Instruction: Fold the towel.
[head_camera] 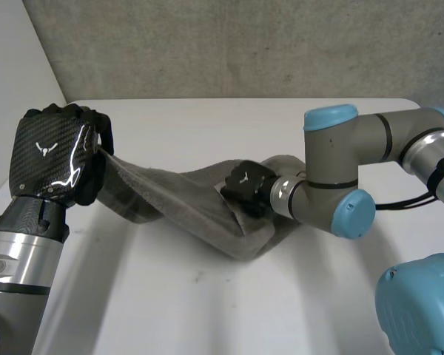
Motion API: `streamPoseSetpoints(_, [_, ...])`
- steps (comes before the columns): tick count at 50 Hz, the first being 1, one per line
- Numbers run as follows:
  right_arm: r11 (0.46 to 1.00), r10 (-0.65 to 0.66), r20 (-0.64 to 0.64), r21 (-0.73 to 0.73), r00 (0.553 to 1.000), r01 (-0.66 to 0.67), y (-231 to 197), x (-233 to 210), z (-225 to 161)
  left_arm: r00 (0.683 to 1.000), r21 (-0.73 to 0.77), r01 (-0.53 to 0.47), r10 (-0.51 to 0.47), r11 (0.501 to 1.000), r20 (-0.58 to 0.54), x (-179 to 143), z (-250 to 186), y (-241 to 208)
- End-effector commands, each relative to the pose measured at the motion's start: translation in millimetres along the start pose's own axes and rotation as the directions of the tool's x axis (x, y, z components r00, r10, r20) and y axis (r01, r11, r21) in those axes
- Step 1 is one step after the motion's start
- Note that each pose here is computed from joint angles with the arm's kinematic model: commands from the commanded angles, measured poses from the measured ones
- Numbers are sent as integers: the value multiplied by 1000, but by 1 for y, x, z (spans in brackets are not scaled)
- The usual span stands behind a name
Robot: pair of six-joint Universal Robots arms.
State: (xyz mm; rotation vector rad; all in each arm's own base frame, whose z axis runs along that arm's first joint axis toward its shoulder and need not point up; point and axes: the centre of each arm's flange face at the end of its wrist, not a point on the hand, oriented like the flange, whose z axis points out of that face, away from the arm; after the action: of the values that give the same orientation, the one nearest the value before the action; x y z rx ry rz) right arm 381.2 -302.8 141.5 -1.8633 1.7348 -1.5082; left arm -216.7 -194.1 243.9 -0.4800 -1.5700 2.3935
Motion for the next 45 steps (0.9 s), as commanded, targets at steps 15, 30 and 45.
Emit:
streamPoseSetpoints(15, [883, 432, -625, 439, 650, -165, -83, 155, -64, 998, 220, -33, 21, 975, 56, -21, 107, -37])
streamPoseSetpoints(30, [939, 343, -567, 192, 749, -284, -45, 110, -117, 998, 157, -18, 9, 988, 56, -16, 110, -13])
streamPoseSetpoints(45, [867, 290, -165, -371, 943, -332, 42, -30, -158, 999, -104, 0, 4, 995, 37, -9, 52, 51])
